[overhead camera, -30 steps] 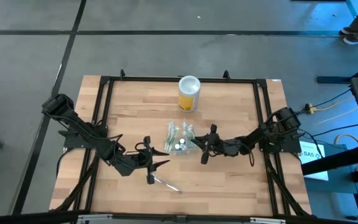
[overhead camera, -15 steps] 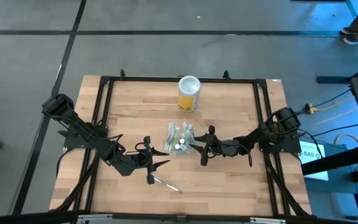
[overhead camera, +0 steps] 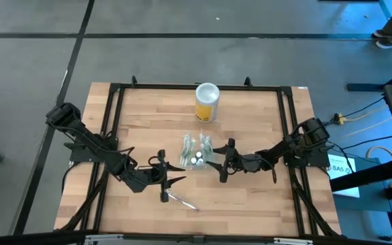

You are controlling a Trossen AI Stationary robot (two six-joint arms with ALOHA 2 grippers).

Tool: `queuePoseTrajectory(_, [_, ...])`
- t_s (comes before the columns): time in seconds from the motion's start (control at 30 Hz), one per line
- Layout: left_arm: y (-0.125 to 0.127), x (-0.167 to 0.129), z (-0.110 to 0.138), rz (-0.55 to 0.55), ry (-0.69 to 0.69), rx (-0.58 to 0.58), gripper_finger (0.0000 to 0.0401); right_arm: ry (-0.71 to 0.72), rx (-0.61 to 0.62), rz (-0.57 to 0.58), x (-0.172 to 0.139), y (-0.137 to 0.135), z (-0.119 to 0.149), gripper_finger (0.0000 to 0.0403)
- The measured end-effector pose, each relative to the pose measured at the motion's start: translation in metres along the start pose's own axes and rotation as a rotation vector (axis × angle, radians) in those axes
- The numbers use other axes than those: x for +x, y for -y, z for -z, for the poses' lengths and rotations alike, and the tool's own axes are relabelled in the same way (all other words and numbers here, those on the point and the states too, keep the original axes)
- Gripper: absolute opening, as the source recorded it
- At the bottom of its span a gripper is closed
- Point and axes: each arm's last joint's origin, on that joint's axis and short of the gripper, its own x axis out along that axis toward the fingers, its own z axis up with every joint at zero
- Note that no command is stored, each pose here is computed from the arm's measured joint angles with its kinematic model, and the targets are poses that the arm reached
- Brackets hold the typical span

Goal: Pick & Place toothbrushing station
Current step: Put the green toothbrush into the transparent organizer, then put the purple toothbrush into the transparent organizer

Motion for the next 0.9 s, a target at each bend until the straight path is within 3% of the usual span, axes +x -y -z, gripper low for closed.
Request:
queuePoseTrajectory(0.37, [0.0,0.0,0.0,0.003,-0.001,-0.006,0.0103,-0.013,-0.008,-0.012,-0.002,-0.003,0.001,0.025])
queuePoseTrajectory(0.7, [0.0,0.0,0.0,0.002,-0.003,-0.005,0.0103,-0.058,-0.046,0.021,-0.01,-0.005,-0.009,0.0289])
queuePoseTrajectory(0.9, [0.0,0.0,0.001,0.022,-0.009,0.004,0.0103,-0.084,-0.078,0.047,-0.02,-0.008,-0.018,0.0285])
